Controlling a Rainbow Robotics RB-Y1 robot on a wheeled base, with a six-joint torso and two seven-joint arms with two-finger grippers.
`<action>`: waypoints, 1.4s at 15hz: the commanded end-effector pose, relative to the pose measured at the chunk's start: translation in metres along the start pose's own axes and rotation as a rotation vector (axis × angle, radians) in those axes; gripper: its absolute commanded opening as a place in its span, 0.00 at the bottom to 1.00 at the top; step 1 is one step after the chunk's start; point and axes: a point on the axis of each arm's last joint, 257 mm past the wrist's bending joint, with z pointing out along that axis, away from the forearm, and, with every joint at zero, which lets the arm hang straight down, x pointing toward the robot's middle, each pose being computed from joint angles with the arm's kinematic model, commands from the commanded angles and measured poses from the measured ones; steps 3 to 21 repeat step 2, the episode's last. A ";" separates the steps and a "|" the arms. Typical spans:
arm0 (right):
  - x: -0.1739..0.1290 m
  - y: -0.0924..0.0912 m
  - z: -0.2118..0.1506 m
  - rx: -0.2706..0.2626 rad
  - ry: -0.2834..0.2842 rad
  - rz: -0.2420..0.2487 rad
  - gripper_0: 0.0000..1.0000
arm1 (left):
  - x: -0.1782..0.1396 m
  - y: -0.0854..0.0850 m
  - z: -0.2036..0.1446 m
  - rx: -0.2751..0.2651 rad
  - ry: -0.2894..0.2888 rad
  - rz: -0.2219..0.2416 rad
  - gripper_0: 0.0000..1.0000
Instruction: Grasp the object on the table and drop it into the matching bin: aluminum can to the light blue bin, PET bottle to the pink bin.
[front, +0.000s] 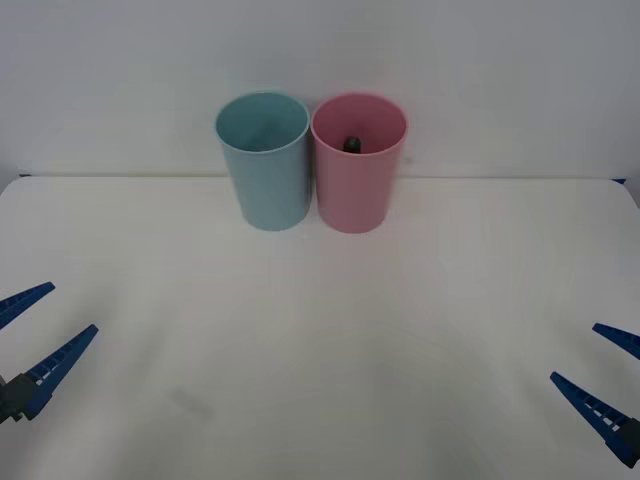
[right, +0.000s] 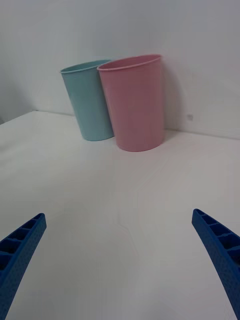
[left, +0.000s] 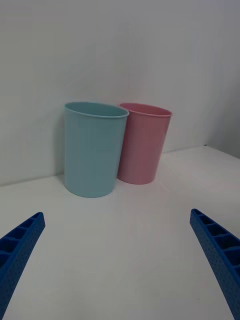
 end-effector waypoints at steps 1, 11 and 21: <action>0.000 0.000 0.000 0.000 0.000 0.000 1.00 | 0.000 0.000 0.000 0.000 0.000 0.000 1.00; 0.000 0.000 0.000 0.000 0.000 0.000 1.00 | 0.000 0.000 0.000 0.000 0.000 0.000 1.00; 0.000 0.000 0.000 0.000 0.000 0.000 1.00 | 0.000 0.000 0.000 0.000 0.000 0.000 1.00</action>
